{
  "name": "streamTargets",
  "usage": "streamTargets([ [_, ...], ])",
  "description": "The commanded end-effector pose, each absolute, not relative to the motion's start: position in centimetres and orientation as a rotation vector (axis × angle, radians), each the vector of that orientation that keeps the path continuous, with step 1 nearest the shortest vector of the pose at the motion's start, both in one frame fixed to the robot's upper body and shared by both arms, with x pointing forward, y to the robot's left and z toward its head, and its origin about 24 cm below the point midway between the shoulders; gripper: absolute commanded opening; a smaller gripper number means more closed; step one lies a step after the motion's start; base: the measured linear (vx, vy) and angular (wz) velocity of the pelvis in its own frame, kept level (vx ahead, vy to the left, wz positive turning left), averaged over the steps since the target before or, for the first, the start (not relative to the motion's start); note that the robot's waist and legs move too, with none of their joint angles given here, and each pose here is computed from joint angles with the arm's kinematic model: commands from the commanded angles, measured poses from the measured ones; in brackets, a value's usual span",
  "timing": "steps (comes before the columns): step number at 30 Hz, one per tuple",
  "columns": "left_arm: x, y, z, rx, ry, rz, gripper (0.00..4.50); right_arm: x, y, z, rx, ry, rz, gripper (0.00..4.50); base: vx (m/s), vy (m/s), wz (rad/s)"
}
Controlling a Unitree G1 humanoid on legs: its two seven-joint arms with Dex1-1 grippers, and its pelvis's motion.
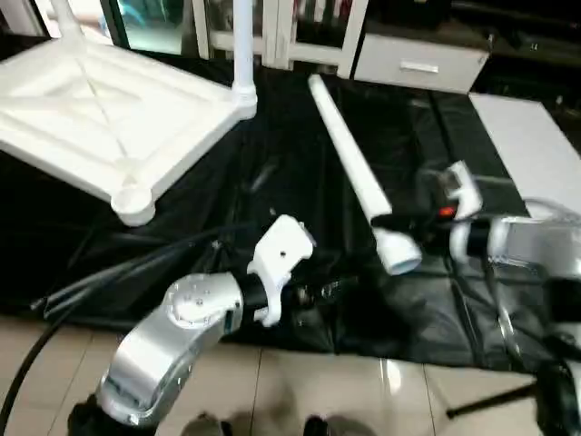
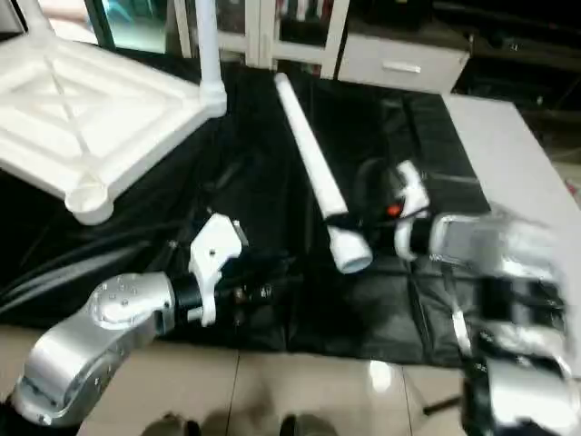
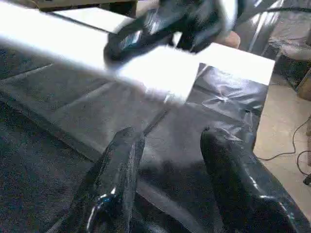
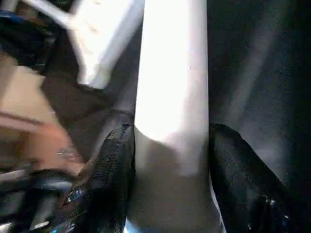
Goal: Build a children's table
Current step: Pick table leg
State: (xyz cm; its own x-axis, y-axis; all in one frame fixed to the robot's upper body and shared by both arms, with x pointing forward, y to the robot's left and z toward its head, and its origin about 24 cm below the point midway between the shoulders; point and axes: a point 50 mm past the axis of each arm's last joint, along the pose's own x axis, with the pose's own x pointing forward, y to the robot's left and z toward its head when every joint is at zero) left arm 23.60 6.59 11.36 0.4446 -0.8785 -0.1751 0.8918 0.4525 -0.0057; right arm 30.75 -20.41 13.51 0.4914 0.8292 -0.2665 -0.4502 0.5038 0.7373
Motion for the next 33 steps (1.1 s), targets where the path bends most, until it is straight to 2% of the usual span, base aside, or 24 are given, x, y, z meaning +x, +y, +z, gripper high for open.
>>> streamTargets([
  [1,23.4,6.3,11.6,0.047,0.15,-1.11,2.31,29.6,-20.7,14.8,0.704,0.615,0.943,1.88,0.0,0.0,0.0],
  [5,23.5,6.2,12.3,-0.025,0.121,-1.116,2.31,28.4,-20.6,16.4,0.788,0.524,1.068,1.88,0.0,0.0,0.0],
  [8,23.5,6.3,12.7,-0.065,0.104,-1.119,2.31,28.1,-20.5,16.9,0.805,0.49,1.093,1.88,0.0,0.0,0.0],
  [18,23.5,6.5,13.5,-0.111,0.085,-1.121,2.31,27.4,-20.2,17.0,0.801,0.487,1.1,1.88,0.0,0.0,0.0],
  [20,24.0,6.4,14.6,-0.23,0.069,-1.09,2.31,27.6,-19.8,16.7,0.632,0.445,0.998,1.88,0.0,0.0,0.0],
  [21,24.0,6.4,14.6,-0.23,0.069,-1.09,2.31,27.6,-19.8,16.7,0.632,0.445,0.998,1.88,0.0,0.0,0.0],
  [24,25.2,6.3,16.0,-0.424,0.05,-0.996,2.58,27.1,-19.0,17.1,0.461,0.316,0.971,1.88,0.0,0.0,0.0],
  [28,25.9,6.2,17.2,-0.599,0.013,-0.958,2.71,26.8,-18.4,17.1,0.352,0.282,0.905,1.88,0.0,0.0,0.0],
  [29,26.0,6.3,17.4,-0.626,0.006,-0.959,3.0,26.7,-18.3,17.1,0.336,0.269,0.89,1.88,0.0,0.0,0.0],
  [32,26.8,6.9,17.9,-0.748,0.02,-0.906,3.07,25.8,-17.5,17.0,0.158,0.201,0.874,1.88,0.0,0.0,0.0],
  [33,26.8,6.9,17.9,-0.75,0.021,-0.902,3.07,25.7,-17.5,17.0,0.158,0.199,0.876,1.88,0.0,0.0,0.0],
])
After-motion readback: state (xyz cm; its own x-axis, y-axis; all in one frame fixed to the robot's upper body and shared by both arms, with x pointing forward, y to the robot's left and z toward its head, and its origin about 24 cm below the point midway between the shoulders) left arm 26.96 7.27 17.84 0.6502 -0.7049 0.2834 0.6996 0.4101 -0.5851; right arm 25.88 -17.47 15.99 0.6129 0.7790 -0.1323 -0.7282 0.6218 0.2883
